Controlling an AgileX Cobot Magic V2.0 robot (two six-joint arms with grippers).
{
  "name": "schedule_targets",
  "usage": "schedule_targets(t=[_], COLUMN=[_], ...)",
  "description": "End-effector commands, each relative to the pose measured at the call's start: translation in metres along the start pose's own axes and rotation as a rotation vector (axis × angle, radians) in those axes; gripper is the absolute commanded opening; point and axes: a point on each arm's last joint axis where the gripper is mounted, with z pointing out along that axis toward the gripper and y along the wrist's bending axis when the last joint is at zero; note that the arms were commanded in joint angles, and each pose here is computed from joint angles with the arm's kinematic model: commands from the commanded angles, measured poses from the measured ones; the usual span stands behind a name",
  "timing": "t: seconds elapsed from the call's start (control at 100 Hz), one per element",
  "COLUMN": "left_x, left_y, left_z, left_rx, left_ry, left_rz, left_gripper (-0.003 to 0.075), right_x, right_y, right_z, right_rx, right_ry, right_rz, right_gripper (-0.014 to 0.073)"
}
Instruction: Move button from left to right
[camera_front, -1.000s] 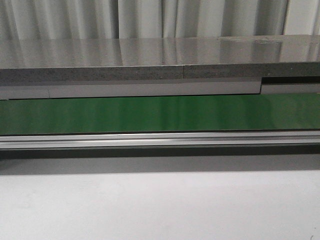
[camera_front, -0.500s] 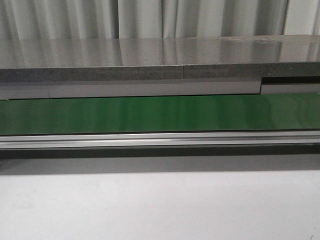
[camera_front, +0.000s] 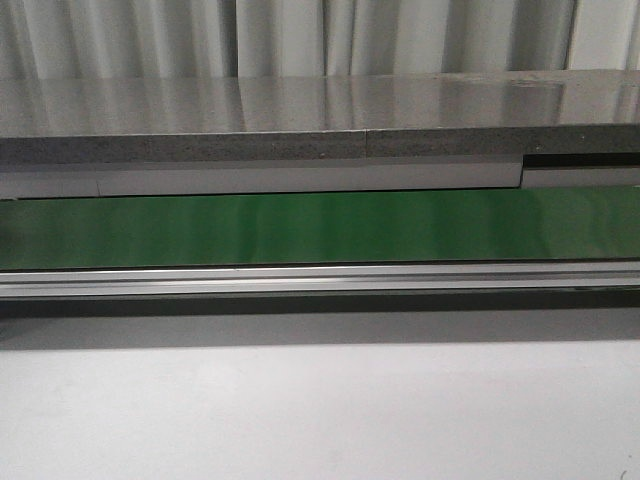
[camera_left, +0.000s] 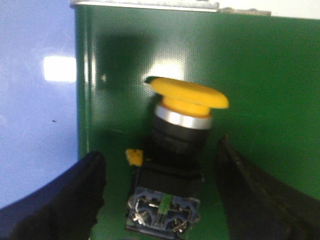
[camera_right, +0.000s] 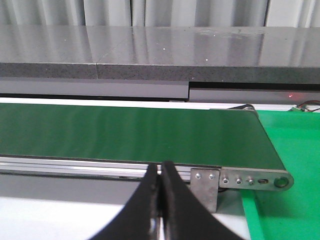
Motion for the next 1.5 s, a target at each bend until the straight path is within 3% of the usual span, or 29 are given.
schedule_targets(t=[0.0, 0.29, 0.57, 0.72, 0.97, 1.23, 1.49], left_x=[-0.004, 0.0, 0.013, 0.033, 0.096, 0.188, 0.266], left_y=[-0.007, -0.016, -0.046, -0.063, -0.068, -0.064, -0.056], left_z=[-0.024, -0.039, -0.087, -0.111, -0.139, -0.168, -0.16], left_rx=[0.009, 0.065, 0.075, 0.071, 0.05, 0.03, -0.004], left_ry=[-0.081, -0.105, -0.227, -0.361, -0.595, -0.921, -1.198], left_rz=[0.003, -0.014, 0.083, 0.14, 0.152, 0.144, 0.149], left_gripper=[0.0564, 0.0589, 0.0588, 0.0587, 0.0586, 0.0586, 0.0586], right_x=[-0.014, -0.014, -0.014, -0.014, -0.014, -0.014, -0.014], right_y=[0.0, 0.0, 0.0, 0.0, 0.0, 0.0, 0.0], right_z=[-0.003, -0.003, -0.003, -0.003, -0.003, -0.003, -0.003], right_rx=[0.0, 0.0, 0.0, 0.0, 0.0, 0.0, 0.0], right_ry=[-0.118, -0.118, -0.118, -0.118, -0.118, -0.118, -0.118], right_rz=[-0.009, -0.009, -0.009, -0.009, -0.009, -0.009, -0.009], right_gripper=[-0.0067, -0.0067, -0.0067, -0.0067, -0.0067, -0.0067, -0.0067])
